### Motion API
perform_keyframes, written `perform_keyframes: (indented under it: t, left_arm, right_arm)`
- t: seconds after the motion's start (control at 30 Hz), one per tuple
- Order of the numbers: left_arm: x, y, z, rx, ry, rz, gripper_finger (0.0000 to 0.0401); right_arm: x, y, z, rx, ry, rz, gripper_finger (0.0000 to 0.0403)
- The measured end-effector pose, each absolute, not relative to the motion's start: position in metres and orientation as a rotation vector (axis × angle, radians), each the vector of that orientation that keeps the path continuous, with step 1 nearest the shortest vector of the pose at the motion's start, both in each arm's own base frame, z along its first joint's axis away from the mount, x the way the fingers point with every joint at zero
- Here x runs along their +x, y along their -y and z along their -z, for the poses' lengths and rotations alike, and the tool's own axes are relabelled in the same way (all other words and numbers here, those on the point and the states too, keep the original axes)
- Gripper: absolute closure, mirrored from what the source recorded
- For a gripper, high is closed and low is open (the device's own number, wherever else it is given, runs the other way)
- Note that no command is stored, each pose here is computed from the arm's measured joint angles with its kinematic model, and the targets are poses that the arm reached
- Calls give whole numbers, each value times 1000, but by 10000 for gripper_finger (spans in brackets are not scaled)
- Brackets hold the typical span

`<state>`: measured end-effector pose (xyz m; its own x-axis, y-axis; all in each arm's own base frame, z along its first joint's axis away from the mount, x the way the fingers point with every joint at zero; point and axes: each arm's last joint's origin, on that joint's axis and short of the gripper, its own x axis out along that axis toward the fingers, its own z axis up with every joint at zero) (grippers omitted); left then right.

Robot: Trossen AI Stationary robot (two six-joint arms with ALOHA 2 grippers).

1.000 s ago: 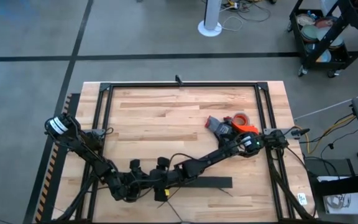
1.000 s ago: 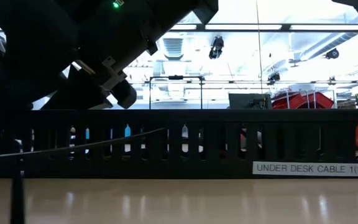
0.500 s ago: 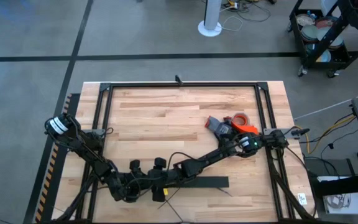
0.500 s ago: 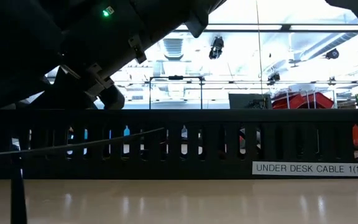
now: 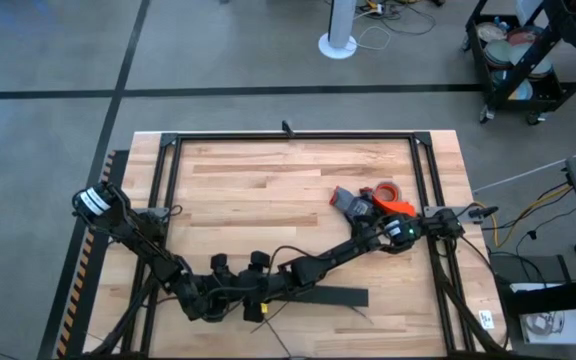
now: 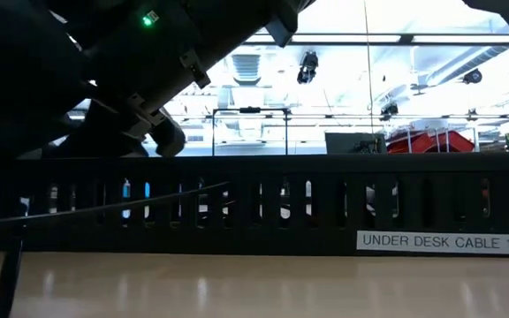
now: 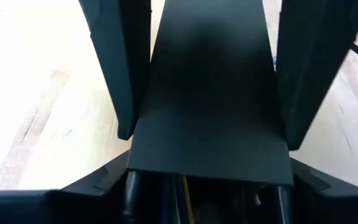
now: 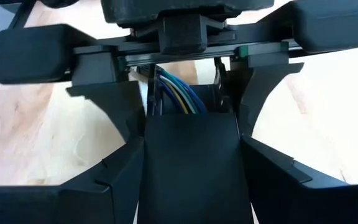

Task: Ziptie cables
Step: Insert the black cable duct cover into the black cable duct

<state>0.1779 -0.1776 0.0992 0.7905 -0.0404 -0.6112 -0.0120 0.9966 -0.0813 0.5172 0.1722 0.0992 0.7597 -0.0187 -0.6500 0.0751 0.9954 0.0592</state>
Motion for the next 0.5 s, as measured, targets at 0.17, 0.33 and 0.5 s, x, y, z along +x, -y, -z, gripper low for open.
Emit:
perform_keyframes:
  t: [0.17,0.33,0.5]
  left_arm:
    - [178,178,-99,-82,-663,23,181]
    - [177,178,-100,-88,-671,34,153]
    - [174,178,-105,-97,-718,81,78]
  right_arm:
    - [517,-172,-99,84,-721,33,188]
    - [519,-172,-100,75,-699,-5,183]
    - [518,-172,-100,55,-709,-25,190]
